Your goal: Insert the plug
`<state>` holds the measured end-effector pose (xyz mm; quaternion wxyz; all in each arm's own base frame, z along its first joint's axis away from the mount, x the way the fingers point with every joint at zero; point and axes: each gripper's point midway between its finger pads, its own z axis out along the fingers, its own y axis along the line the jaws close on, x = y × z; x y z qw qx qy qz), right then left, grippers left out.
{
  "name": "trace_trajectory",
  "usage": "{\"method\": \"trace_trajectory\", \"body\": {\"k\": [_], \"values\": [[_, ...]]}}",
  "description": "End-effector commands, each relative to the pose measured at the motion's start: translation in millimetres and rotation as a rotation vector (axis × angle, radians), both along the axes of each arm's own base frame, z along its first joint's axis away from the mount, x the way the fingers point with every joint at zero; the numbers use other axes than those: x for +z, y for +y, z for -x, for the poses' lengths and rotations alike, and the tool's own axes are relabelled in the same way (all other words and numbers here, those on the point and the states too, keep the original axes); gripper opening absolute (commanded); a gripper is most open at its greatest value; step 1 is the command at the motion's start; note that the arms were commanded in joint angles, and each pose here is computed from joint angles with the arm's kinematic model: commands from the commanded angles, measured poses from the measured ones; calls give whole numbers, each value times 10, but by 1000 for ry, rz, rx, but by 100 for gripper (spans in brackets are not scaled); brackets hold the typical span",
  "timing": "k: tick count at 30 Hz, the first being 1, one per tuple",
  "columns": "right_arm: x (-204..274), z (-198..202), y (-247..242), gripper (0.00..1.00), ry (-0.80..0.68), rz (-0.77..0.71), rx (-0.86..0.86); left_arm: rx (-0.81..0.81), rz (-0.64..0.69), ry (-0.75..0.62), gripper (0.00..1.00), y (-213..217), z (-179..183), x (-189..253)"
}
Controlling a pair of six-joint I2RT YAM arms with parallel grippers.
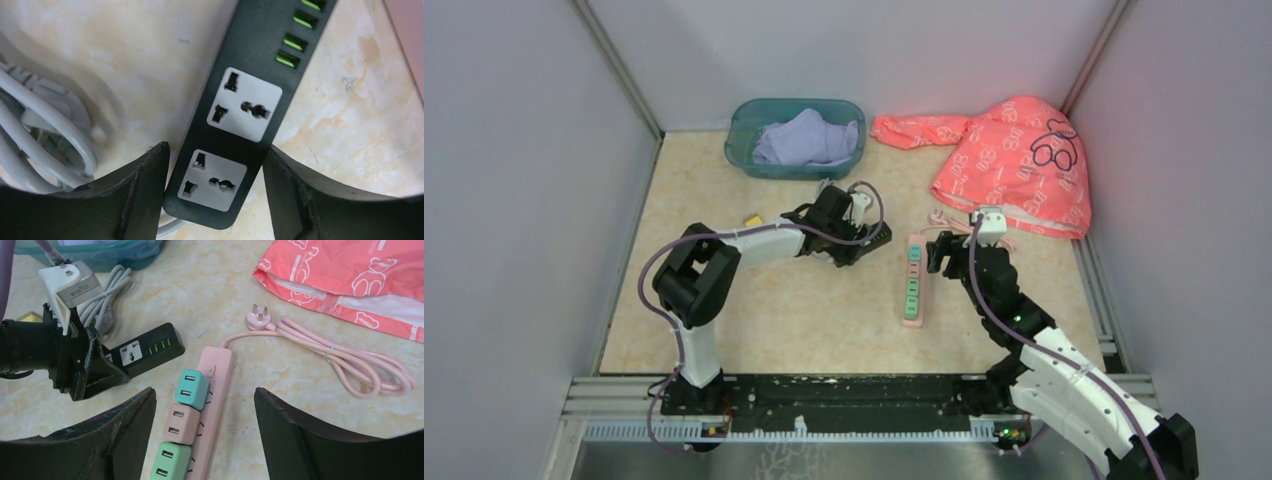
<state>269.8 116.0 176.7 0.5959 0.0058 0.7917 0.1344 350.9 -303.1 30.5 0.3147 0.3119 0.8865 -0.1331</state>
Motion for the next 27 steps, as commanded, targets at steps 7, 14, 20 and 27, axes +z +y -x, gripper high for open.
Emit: {"method": "trace_trajectory", "body": {"k": [7, 14, 20, 27], "values": [[174, -53, 67, 72, -62, -35, 18, 212, 34, 176, 51, 193, 634, -17], [151, -57, 70, 72, -57, -34, 17, 509, 65, 270, 48, 262, 1104, -92], [135, -52, 78, 72, -55, -35, 22, 713, 102, 234, 54, 315, 1346, -66], [135, -49, 97, 72, -54, -39, 31, 808, 62, 191, 64, 358, 1229, -144]]}}
